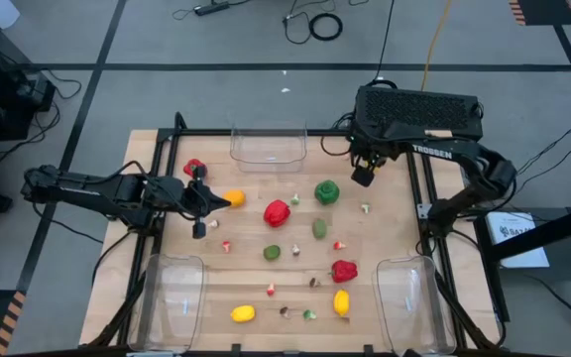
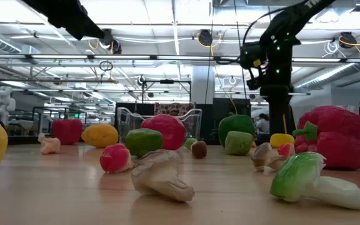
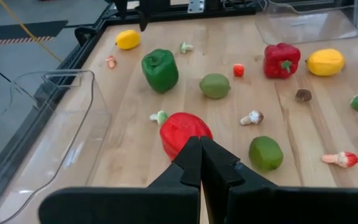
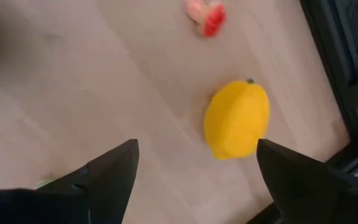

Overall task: Sort produce into baskets
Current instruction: Put the yellow lemon into the bottom right transparent bin

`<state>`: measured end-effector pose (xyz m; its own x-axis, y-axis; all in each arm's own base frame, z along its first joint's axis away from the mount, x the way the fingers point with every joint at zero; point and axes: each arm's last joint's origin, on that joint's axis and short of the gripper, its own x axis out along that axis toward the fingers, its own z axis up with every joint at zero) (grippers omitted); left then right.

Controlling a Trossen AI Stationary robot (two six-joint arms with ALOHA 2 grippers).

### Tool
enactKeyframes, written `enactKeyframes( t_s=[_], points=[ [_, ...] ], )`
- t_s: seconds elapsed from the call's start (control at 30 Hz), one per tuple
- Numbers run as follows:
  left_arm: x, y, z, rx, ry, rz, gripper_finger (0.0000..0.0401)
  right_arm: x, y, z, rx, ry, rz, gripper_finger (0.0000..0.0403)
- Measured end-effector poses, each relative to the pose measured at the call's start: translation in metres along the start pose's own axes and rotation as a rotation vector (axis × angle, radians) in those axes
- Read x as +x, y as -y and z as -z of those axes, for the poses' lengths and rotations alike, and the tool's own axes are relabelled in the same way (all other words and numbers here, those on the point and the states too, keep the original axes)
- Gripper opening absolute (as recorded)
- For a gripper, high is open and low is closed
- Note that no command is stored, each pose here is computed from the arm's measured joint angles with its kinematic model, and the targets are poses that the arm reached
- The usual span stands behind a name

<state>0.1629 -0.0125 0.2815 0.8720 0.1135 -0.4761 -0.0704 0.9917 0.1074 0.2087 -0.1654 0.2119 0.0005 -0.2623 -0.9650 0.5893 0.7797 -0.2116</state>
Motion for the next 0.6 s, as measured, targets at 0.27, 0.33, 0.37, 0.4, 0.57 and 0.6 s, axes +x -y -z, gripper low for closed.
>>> enactKeyframes(
  t_s=[0.27, 0.33, 0.37, 0.4, 0.57, 0.6],
  points=[
    [0.000, 0.000, 0.000, 0.001, -0.004, 0.000, 0.0002, 0.022, 0.010, -0.004, 0.158, -0.077, 0.009, 0.0319],
    [0.000, 0.000, 0.000, 0.001, -0.004, 0.000, 0.0002, 0.029, 0.012, -0.005, 0.194, -0.103, 0.016, 0.0319],
    [0.000, 0.000, 0.000, 0.002, -0.004, 0.000, 0.0002, 0.032, 0.012, -0.005, 0.205, -0.113, 0.037, 0.0319],
    [0.000, 0.000, 0.000, 0.001, -0.001, 0.000, 0.0002, 0.034, 0.013, -0.005, 0.212, -0.121, 0.058, 0.0319],
    [0.000, 0.000, -0.001, 0.000, 0.007, 0.000, 0.0002, 0.038, 0.013, -0.006, 0.240, -0.133, 0.082, 0.0319],
    [0.000, 0.000, -0.001, 0.000, 0.007, 0.000, 0.0002, 0.038, 0.013, -0.006, 0.241, -0.132, 0.090, 0.0319]
  ],
)
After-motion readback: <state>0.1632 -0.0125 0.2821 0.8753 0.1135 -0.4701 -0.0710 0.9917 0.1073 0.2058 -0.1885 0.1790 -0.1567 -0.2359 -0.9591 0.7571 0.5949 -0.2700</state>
